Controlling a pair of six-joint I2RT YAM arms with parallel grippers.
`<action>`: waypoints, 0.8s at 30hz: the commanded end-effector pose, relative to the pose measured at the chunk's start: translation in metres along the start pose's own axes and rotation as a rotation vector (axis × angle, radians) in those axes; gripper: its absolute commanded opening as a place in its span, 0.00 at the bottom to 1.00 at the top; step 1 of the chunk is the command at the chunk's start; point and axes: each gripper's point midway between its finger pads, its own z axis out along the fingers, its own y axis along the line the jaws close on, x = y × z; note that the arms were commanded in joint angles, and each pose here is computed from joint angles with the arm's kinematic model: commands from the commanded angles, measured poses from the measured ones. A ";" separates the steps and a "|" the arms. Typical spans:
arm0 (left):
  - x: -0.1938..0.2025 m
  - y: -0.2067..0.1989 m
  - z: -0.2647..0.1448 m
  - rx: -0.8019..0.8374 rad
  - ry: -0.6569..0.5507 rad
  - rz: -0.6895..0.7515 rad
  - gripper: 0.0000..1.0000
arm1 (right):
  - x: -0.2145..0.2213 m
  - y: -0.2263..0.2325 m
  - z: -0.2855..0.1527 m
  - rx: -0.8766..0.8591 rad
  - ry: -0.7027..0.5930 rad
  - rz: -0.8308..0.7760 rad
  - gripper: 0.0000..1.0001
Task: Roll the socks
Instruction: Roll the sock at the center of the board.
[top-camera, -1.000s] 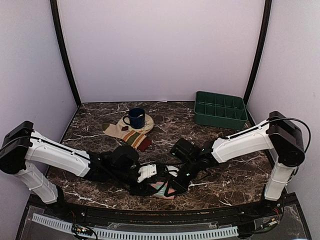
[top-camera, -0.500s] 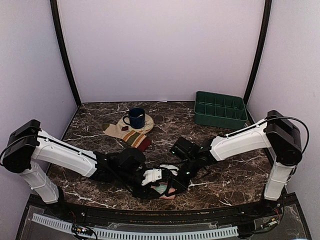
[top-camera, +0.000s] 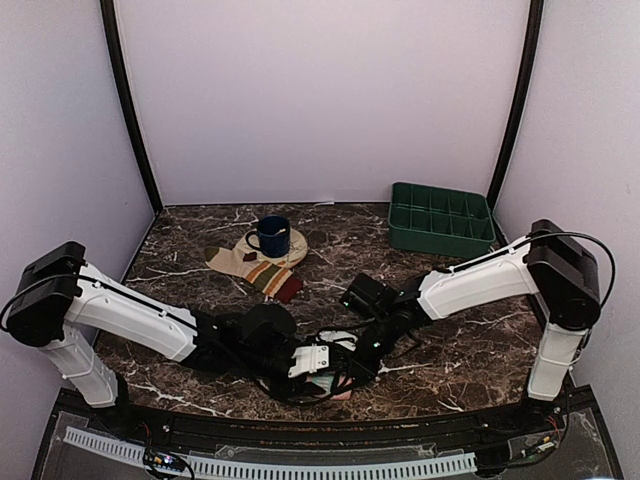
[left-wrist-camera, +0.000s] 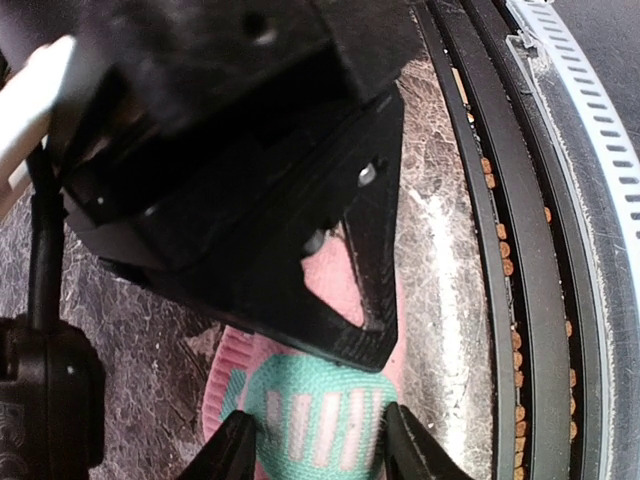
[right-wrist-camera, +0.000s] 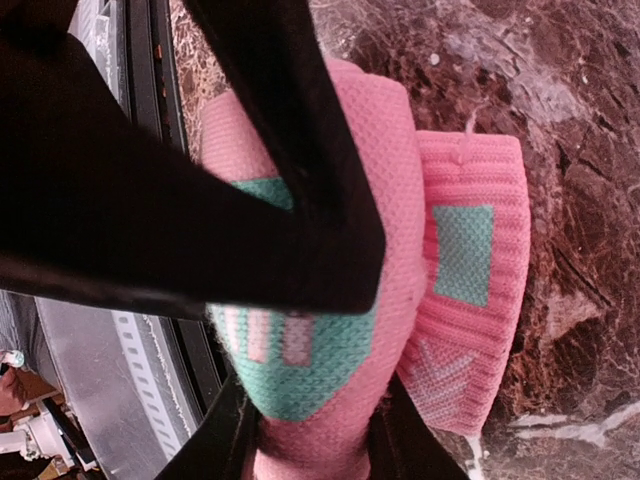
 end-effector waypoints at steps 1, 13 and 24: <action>-0.003 0.003 0.005 -0.031 -0.017 0.047 0.46 | 0.018 -0.001 0.009 -0.025 0.076 0.038 0.00; 0.007 -0.007 0.019 -0.011 0.038 0.070 0.47 | 0.012 0.005 0.007 -0.070 0.064 0.028 0.00; 0.012 -0.015 0.030 0.028 0.081 0.096 0.48 | 0.008 0.009 0.008 -0.097 0.057 0.012 0.00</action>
